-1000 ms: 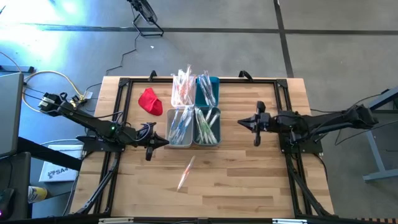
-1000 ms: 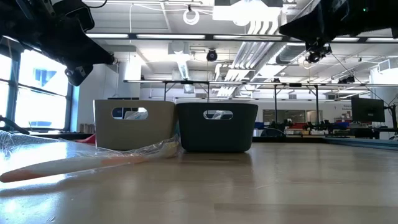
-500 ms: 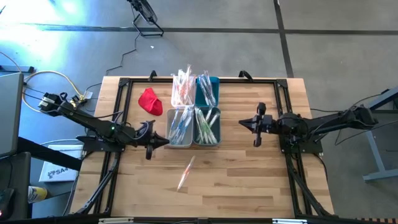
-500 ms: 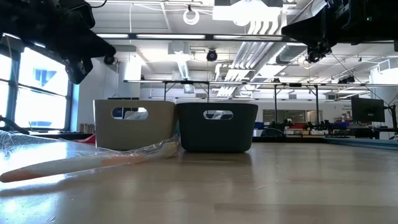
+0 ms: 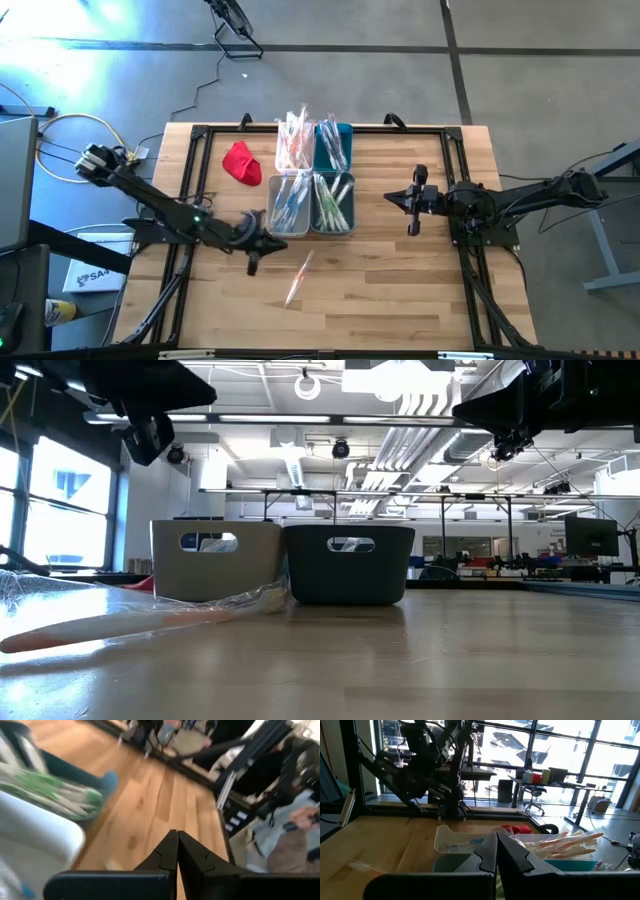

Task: Pick & Place Toothbrushes
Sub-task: Put the orange toothbrush into the transparent bin

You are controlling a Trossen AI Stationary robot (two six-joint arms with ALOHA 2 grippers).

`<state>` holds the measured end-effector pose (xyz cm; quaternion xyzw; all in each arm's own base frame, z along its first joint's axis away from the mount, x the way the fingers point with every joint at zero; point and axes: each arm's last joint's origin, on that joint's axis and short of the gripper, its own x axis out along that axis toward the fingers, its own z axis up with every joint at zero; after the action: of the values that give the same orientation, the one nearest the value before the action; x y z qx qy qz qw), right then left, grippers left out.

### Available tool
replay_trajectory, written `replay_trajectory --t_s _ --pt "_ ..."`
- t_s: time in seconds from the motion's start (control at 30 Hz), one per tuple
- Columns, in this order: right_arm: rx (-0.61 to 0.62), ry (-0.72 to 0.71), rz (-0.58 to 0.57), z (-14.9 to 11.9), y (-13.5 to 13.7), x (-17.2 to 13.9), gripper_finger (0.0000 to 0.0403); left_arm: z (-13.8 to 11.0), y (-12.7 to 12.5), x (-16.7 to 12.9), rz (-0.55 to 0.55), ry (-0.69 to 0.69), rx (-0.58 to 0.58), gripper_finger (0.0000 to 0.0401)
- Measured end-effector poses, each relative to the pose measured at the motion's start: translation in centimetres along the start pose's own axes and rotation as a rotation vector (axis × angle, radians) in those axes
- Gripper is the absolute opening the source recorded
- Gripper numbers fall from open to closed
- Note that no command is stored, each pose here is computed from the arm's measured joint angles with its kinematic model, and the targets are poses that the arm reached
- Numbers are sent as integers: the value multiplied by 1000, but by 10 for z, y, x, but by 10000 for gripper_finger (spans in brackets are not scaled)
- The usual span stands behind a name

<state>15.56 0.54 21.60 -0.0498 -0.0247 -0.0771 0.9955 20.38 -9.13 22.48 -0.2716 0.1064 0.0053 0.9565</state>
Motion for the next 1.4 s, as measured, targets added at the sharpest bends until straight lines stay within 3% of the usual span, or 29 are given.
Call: replay_trajectory --t_s 0.13,0.4,0.7,1.07,1.4 --pt "6 5 1 0 0 0 2 -2 -17 23 90 139 -57 3" --pt "37 20 5 -2 0 0 2 -10 -31 53 496 523 -300 3" --pt "53 36 6 -3 0 0 2 -28 -45 92 509 679 -355 3" --pt "97 62 7 -6 1 0 2 -36 -43 100 516 688 -354 8" --pt "96 62 7 -6 1 0 2 -56 -37 116 509 705 -313 124"
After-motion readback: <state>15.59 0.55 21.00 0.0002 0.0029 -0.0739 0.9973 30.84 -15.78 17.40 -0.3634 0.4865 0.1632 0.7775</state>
